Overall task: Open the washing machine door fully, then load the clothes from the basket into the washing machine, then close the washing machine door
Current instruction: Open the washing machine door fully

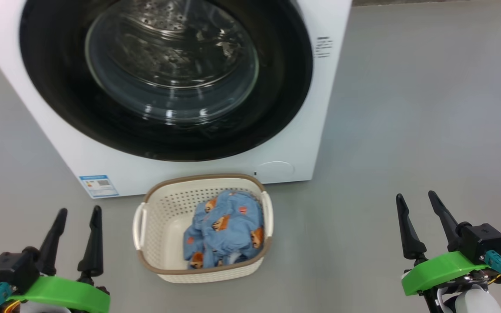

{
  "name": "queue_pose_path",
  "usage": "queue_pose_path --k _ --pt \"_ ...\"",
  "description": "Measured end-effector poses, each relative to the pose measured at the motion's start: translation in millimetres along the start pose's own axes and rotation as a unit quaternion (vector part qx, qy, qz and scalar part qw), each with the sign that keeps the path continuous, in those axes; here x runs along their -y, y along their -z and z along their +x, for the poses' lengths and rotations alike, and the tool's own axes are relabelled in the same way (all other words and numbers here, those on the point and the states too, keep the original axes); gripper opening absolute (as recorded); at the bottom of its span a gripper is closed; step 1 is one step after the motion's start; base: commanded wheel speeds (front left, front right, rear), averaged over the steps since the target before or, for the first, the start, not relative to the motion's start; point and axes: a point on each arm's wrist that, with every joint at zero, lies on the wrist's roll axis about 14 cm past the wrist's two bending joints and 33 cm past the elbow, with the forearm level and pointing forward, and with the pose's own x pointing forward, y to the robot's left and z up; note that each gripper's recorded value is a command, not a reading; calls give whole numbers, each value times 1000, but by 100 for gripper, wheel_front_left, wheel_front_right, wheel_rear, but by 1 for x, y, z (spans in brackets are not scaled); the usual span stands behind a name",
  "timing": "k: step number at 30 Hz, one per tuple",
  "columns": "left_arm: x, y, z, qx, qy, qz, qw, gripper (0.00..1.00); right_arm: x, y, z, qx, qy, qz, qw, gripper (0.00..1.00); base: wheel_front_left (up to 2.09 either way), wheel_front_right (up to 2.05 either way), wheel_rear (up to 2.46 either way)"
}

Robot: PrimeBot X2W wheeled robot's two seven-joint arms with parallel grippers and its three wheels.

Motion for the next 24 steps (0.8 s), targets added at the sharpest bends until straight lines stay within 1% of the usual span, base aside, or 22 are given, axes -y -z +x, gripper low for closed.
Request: queue_pose_path --k 5,10,24 --pt "3 -1 2 3 5 -2 1000 100 2 1 1 -2 1 -2 1000 100 93 93 -187" --pt "3 0 2 1 6 -3 1000 100 2 3 2 -4 2 -2 1000 100 54 54 -108" --pt "8 -4 4 8 13 4 1000 100 4 2 2 -2 3 -3 1000 100 5 5 -11"
